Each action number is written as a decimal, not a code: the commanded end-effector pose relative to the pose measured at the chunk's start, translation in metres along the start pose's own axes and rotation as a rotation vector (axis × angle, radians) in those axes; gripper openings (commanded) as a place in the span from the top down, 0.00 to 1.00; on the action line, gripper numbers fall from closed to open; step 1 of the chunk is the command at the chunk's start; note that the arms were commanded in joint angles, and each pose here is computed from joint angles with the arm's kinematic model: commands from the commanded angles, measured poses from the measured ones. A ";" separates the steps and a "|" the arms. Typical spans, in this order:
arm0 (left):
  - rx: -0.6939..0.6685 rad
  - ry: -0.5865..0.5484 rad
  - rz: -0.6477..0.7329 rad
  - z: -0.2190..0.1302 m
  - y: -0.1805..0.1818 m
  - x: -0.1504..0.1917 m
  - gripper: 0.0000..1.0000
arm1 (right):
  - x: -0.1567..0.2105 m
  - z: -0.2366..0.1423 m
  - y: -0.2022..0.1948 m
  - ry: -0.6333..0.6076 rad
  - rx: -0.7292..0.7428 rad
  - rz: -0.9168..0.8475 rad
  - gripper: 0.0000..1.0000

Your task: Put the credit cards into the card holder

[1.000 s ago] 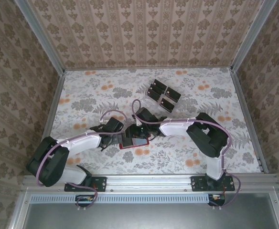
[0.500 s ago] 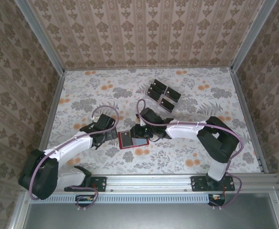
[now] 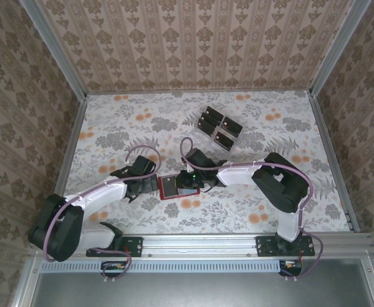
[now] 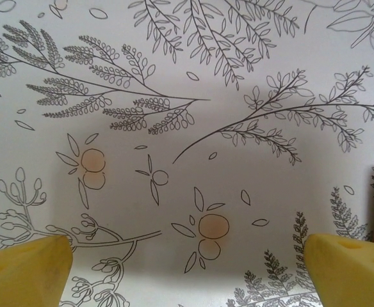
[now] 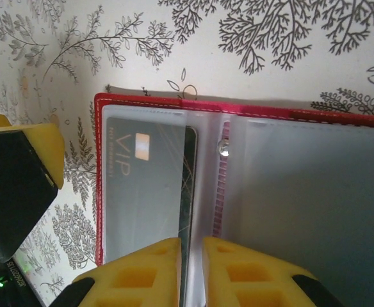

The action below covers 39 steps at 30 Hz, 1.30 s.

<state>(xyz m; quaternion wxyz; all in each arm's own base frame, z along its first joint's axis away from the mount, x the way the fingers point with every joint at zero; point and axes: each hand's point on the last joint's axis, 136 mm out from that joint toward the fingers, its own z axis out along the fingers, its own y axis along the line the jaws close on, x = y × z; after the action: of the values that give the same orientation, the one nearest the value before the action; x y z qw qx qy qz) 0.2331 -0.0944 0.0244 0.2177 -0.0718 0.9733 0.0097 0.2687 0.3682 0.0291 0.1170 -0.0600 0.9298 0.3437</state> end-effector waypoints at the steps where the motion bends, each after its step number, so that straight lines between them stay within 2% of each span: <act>1: -0.003 0.017 -0.005 0.006 -0.001 0.007 0.00 | -0.009 0.004 0.011 -0.016 -0.034 -0.003 0.83; 22: -0.006 0.044 0.023 0.019 -0.011 0.014 0.00 | -0.008 0.014 0.019 0.013 -0.086 0.021 0.91; 33: -0.009 0.043 0.034 0.019 -0.012 0.015 0.00 | -0.003 0.021 0.033 0.075 -0.158 0.028 0.92; 39: -0.015 0.021 0.038 0.011 -0.012 0.006 0.00 | -0.009 0.005 0.039 0.042 -0.173 0.007 0.90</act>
<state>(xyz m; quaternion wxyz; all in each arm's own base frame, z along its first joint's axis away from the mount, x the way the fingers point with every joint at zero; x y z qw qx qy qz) 0.2359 -0.1063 0.0134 0.2154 -0.0535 0.9749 0.0172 0.2688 0.3978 0.0326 0.0814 -0.0664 0.9098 0.4014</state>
